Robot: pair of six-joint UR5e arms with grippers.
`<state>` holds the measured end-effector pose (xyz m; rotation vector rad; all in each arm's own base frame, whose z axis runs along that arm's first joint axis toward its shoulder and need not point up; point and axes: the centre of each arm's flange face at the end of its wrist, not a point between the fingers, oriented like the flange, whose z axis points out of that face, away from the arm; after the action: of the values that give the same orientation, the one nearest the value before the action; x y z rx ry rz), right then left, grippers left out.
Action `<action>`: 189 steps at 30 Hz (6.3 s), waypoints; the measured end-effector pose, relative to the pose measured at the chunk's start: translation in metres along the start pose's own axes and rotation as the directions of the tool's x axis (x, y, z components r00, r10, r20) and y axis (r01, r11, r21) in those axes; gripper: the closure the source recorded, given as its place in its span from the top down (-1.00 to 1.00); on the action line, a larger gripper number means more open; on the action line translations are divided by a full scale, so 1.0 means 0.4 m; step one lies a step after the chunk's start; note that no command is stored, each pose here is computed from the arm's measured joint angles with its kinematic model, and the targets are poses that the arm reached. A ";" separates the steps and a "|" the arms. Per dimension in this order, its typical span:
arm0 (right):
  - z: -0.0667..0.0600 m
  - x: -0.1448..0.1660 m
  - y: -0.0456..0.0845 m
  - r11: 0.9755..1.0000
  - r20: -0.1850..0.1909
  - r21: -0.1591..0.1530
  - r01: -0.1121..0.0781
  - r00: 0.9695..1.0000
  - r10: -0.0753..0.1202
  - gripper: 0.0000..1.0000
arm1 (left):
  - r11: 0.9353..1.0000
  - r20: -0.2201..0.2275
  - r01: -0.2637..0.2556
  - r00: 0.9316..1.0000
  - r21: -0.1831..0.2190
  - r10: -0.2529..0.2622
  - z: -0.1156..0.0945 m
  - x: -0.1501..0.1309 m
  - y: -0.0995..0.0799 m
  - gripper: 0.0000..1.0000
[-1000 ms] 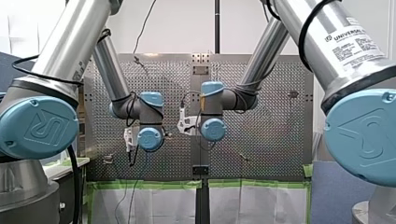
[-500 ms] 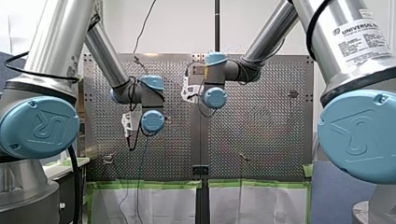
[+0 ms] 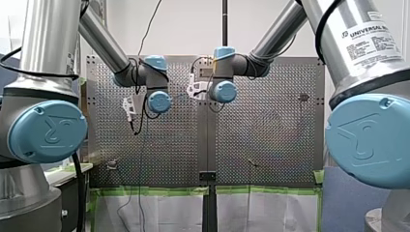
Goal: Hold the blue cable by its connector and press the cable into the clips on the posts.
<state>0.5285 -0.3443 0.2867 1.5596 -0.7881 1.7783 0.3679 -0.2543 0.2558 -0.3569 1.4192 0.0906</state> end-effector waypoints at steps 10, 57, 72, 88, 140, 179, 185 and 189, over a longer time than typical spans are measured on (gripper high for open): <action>0.069 -0.073 -0.040 0.994 0.077 0.101 -0.032 0.997 0.024 -1.00 | 1.000 0.010 -0.014 1.000 -0.011 0.015 0.053 -0.093 0.061 -1.00; 0.265 0.378 -0.174 0.981 -0.150 0.192 -0.041 0.986 0.071 -1.00 | 0.997 0.067 0.002 0.998 -0.076 0.003 0.293 -0.386 0.173 -1.00; 0.270 0.435 -0.193 0.982 -0.181 0.184 -0.047 0.980 0.080 -1.00 | 0.998 0.097 0.021 0.995 -0.063 -0.015 0.287 -0.439 0.187 -1.00; 0.268 0.368 -0.195 0.988 -0.130 0.149 -0.051 0.989 0.071 -1.00 | 0.998 0.094 0.048 0.995 -0.051 -0.043 0.391 -0.422 0.215 -1.00; 0.301 0.371 -0.139 0.992 -0.145 0.117 -0.046 0.988 0.062 -1.00 | 0.995 0.127 0.084 0.988 0.057 -0.091 0.543 -0.445 0.257 -1.00; 0.445 0.258 0.009 0.996 -0.131 0.067 -0.059 0.989 0.067 -1.00 | 0.967 0.115 0.159 0.976 0.197 -0.184 0.719 -0.409 0.297 -1.00; 0.445 0.255 0.010 0.996 -0.128 0.068 -0.058 0.989 0.067 -1.00 | 0.958 0.106 0.177 0.973 0.224 -0.205 0.721 -0.410 0.296 -1.00; 0.444 0.255 0.006 0.996 -0.127 0.071 -0.058 0.990 0.067 -1.00 | 0.959 0.119 0.176 0.971 0.223 -0.205 0.723 -0.412 0.297 -0.27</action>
<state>0.6255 -0.4770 0.4085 1.4595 -0.7290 1.9483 0.5842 -0.0321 0.4255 -0.3039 1.2348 -0.1887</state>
